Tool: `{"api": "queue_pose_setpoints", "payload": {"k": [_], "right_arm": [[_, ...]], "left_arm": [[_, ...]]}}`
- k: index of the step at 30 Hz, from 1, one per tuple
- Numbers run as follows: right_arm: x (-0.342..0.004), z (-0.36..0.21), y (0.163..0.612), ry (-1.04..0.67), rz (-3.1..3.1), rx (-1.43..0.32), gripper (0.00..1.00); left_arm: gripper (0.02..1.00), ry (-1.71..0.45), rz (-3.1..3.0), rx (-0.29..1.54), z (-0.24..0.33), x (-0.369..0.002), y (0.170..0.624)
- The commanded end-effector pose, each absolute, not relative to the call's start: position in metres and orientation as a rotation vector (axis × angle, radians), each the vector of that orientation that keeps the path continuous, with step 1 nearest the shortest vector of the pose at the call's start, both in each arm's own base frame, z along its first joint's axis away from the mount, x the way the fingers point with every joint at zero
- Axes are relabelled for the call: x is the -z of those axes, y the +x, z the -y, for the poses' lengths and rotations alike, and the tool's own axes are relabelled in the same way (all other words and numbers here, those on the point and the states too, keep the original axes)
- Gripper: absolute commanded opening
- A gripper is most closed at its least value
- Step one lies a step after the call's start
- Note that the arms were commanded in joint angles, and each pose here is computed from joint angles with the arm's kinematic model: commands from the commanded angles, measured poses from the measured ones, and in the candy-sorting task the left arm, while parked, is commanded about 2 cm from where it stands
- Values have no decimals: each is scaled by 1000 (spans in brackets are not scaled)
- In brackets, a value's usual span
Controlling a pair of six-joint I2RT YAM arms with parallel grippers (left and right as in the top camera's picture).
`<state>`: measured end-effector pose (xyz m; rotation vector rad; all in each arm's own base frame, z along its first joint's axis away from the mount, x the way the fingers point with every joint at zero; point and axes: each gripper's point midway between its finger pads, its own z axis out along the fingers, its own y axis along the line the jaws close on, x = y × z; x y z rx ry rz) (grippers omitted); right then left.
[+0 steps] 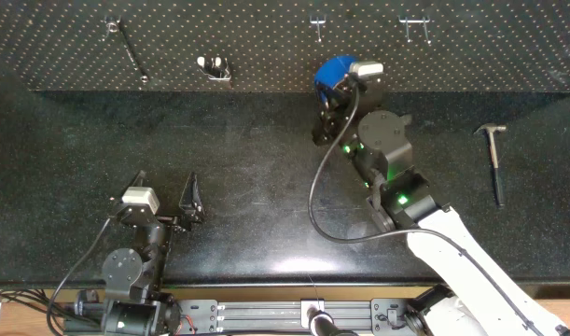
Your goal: Place Tools Onto Pegboard
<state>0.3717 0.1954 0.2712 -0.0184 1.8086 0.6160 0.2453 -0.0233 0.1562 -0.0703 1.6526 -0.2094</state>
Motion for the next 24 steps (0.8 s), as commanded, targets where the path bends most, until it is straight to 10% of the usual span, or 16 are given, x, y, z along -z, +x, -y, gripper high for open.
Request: {"api": "queue_pose_setpoints", "payload": {"k": [1, 24], "right_arm": [[-317, -184, 399, 247, -1676, -582, 75], [-306, -240, 470, 291, -1640, -738, 75]], "left_arm": [[993, -63, -1651, 208, 24, -156, 245], [993, -63, -1651, 208, 24, -156, 245]]}}
